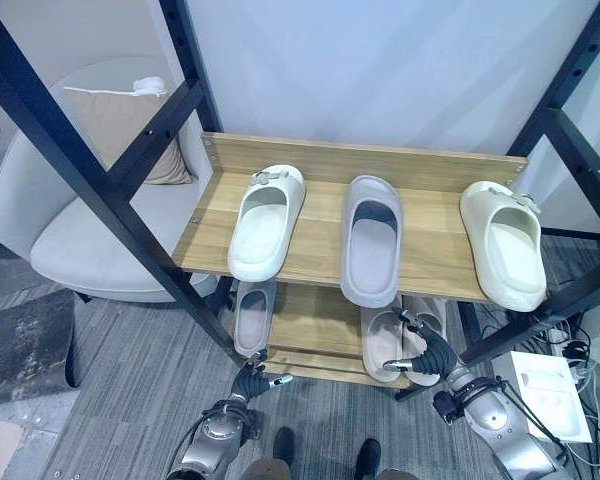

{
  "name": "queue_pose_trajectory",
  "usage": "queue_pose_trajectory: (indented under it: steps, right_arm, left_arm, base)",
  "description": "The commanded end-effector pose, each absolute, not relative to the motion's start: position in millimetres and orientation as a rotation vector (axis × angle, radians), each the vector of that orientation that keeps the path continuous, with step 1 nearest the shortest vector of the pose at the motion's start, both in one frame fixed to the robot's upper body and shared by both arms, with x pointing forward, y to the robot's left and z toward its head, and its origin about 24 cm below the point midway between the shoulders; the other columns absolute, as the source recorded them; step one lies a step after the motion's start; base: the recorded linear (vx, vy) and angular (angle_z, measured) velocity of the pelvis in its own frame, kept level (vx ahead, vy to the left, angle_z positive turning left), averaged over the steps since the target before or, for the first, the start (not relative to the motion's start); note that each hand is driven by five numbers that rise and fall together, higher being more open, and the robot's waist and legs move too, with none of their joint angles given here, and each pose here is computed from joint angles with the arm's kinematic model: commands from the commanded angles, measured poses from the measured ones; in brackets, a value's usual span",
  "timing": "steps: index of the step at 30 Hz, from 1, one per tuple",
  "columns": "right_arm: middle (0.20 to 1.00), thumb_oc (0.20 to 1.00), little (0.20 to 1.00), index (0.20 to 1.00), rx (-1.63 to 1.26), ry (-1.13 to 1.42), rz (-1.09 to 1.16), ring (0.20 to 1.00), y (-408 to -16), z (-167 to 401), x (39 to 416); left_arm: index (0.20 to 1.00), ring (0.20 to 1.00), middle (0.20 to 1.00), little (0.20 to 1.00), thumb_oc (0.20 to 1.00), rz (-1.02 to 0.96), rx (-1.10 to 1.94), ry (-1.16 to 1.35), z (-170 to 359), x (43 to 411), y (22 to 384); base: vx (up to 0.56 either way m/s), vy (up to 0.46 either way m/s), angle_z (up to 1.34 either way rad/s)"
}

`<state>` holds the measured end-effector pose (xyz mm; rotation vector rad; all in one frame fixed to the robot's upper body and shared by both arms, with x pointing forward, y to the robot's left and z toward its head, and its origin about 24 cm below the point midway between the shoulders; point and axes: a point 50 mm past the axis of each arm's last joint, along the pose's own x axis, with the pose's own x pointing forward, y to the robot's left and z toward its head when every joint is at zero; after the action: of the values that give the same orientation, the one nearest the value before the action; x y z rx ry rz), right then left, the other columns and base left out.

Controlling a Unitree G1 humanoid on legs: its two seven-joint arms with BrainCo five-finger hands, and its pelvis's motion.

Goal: Arrange the slippers neatly on the shoe rack.

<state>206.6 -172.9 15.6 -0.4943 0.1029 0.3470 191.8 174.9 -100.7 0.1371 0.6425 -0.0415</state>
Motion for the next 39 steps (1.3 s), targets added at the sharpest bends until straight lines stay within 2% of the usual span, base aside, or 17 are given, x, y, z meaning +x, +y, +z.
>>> queue_pose_trajectory:
  steps: [1,7,9,21,24,32,39]
  right_arm:
    - [1.000,1.000,1.000,1.000,-0.457,-0.113,0.396,1.000,-169.0,60.3,207.7]
    - [1.000,1.000,1.000,1.000,-0.558,-0.308,0.415,1.000,-167.6,100.8,200.1]
    - [1.000,1.000,1.000,1.000,-0.617,-0.443,0.394,1.000,-168.5,125.9,193.8]
    - [1.000,1.000,1.000,1.000,-0.765,-0.600,0.280,1.000,-178.9,154.6,188.5]
    - [1.000,1.000,1.000,1.000,-0.818,-0.694,0.152,1.000,-183.3,167.6,191.5]
    - [1.000,1.000,1.000,1.000,-0.898,-0.906,-0.125,1.000,-178.8,198.1,214.8]
    - [1.000,1.000,1.000,1.000,-0.907,-0.881,-0.221,1.000,-182.1,204.6,249.3]
  left_arm:
    - [1.000,1.000,1.000,1.000,1.000,-0.019,0.170,0.558,-89.1,216.8,176.6]
    - [1.000,1.000,1.000,1.000,1.000,-0.006,0.171,0.573,-93.4,211.0,177.3]
    - [1.000,1.000,1.000,1.000,1.000,0.005,0.176,0.586,-97.0,206.1,178.1]
    - [1.000,1.000,1.000,1.000,1.000,0.002,0.179,0.649,-109.5,192.1,174.1]
    - [1.000,1.000,1.000,1.000,1.000,0.009,0.169,0.645,-109.5,191.9,171.1]
    - [1.000,1.000,1.000,1.000,1.000,-0.035,0.167,0.641,-109.4,188.4,161.0]
    - [1.000,1.000,1.000,1.000,1.000,-0.064,0.174,0.666,-112.9,181.0,159.4]
  base:
    - [-0.02,0.035,-0.05]
    - [-0.01,0.009,-0.01]
    - [-0.02,0.038,0.00]
    - [-0.01,0.029,-0.05]
    - [0.00,0.051,-0.06]
    - [0.01,0.037,-0.01]
    - [0.03,0.021,0.02]
